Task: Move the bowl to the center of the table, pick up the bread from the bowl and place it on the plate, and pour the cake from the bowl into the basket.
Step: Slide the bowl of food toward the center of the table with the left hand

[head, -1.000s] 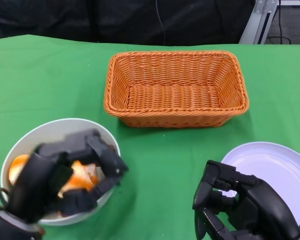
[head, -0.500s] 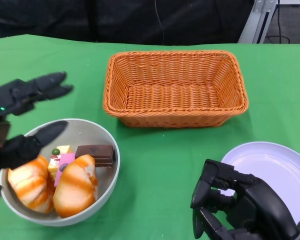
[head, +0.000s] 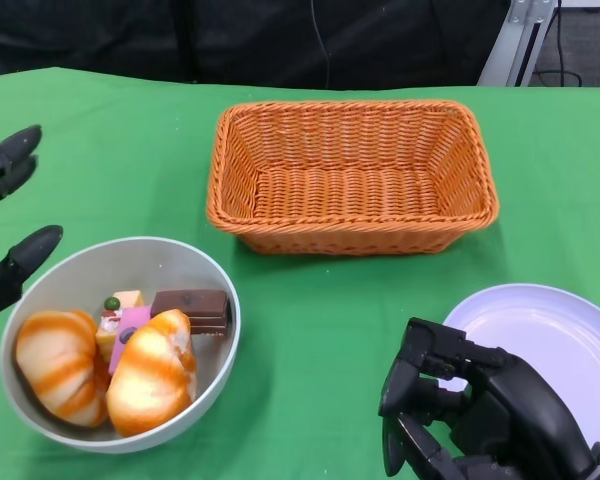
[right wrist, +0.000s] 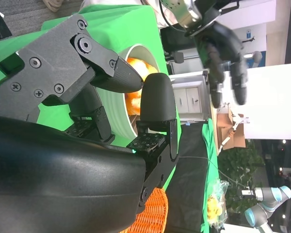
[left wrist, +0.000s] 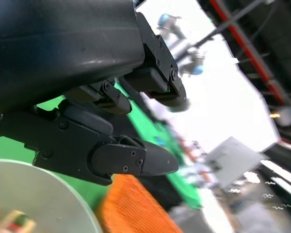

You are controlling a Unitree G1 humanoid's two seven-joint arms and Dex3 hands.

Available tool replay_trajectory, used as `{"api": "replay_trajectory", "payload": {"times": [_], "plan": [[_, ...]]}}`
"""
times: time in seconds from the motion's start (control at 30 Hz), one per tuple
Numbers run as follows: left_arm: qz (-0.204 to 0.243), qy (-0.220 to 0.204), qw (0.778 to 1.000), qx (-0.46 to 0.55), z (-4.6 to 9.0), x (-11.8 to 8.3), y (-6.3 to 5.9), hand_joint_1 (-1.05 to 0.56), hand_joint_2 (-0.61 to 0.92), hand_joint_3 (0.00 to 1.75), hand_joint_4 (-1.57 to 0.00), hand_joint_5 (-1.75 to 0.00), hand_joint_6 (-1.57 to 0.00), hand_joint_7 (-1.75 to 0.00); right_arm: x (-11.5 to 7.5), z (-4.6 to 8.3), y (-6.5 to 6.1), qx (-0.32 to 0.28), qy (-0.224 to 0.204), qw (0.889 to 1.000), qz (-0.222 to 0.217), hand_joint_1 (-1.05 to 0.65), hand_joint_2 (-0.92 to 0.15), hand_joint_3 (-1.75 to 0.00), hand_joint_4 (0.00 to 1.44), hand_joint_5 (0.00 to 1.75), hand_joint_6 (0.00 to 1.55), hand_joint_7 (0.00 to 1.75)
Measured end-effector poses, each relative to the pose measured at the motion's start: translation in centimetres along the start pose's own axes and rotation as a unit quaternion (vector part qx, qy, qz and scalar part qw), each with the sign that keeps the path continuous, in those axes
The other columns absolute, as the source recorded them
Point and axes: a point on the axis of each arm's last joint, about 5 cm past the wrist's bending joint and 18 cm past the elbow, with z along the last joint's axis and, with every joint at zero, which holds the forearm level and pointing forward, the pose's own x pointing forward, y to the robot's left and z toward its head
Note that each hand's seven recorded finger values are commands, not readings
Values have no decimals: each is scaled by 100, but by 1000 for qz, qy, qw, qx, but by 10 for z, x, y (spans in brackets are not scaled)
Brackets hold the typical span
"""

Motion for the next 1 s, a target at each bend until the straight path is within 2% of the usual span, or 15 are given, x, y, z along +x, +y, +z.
{"api": "replay_trajectory", "payload": {"times": [0.23,0.47,0.57,0.8,1.0], "plan": [[22,95,995,3,-18,-5,-1,-65,92,44,-44,0,-43,0,1,0,1,2,-4,1000,2,-19,-48,-119,70,175,60,147],[35,136,990,11,-26,-6,-2,-68,92,49,-35,0,-39,0,2,-1,2,3,-4,1000,3,-19,-48,-120,69,174,59,146],[34,170,985,-3,-28,-6,-2,-71,92,54,-29,0,-34,0,2,-1,2,4,-5,1000,3,-19,-48,-120,70,174,60,147],[31,239,970,-23,-24,-1,0,-70,92,63,-26,0,-27,0,3,-1,3,4,-6,1000,5,-19,-47,-120,70,173,59,147],[1,285,957,-54,-15,2,0,-69,92,71,-16,0,-18,0,3,0,3,4,-8,1000,5,-19,-47,-120,70,173,60,147]]}}
